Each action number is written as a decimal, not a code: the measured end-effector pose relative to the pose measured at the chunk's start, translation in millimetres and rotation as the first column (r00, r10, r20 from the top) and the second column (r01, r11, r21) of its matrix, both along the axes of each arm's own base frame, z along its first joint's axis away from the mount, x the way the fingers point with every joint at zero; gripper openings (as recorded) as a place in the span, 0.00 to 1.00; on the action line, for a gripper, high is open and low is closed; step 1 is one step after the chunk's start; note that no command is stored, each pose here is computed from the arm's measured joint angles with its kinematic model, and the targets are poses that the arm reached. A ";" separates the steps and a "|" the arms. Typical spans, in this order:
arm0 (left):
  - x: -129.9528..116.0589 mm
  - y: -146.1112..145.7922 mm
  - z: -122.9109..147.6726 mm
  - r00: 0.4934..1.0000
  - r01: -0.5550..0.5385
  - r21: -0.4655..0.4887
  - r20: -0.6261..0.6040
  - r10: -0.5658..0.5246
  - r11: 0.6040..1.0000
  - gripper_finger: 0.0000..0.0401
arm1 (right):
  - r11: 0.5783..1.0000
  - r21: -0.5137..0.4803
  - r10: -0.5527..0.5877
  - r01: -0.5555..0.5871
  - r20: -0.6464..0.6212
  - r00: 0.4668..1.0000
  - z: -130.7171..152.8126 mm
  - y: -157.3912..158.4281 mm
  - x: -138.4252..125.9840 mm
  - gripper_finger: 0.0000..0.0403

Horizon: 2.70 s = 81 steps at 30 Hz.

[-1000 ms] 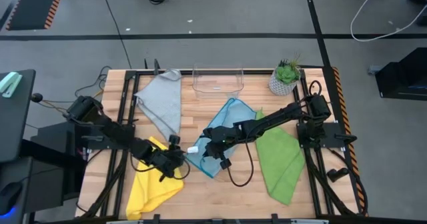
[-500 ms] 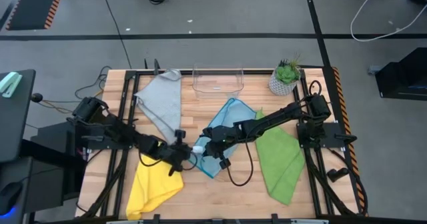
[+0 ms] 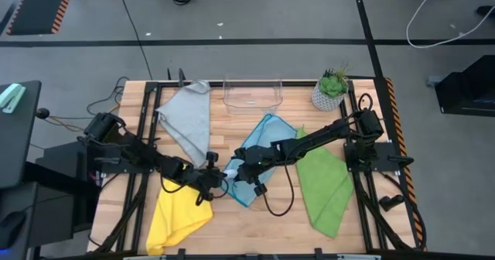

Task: Fold microfiber towels
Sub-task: Fold the blue microfiber towel

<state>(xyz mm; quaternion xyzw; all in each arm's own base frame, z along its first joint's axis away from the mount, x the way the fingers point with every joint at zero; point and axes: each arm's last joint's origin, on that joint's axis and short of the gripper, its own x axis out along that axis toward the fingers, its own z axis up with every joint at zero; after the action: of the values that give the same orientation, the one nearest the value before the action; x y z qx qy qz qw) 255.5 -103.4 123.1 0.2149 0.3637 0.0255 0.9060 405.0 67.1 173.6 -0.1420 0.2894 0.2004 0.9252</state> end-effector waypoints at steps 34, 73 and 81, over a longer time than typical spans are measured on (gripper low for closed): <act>-63.8 -36.3 9.7 0.984 -0.173 -0.100 -0.068 0.166 0.980 0.02 | 1.000 -0.020 -0.014 0.013 -0.035 0.999 -18.8 -11.1 66.4 0.02; -30.2 4.3 22.4 0.990 -0.005 -0.154 -0.140 -0.016 0.988 0.01 | 0.828 0.131 -0.540 0.545 -0.072 0.839 5.7 -24.1 -90.0 0.02; -21.1 19.6 23.5 0.989 0.016 -0.178 -0.141 -0.041 0.984 0.01 | 0.680 0.157 -0.688 0.716 -0.200 0.698 -34.6 -31.5 -72.8 0.01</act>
<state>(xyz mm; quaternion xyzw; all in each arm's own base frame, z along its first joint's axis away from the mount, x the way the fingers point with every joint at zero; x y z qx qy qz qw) 234.4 -83.8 146.6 0.1401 0.4258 -0.0354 0.8932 332.2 35.6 139.0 0.0972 0.3545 -0.1305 0.9208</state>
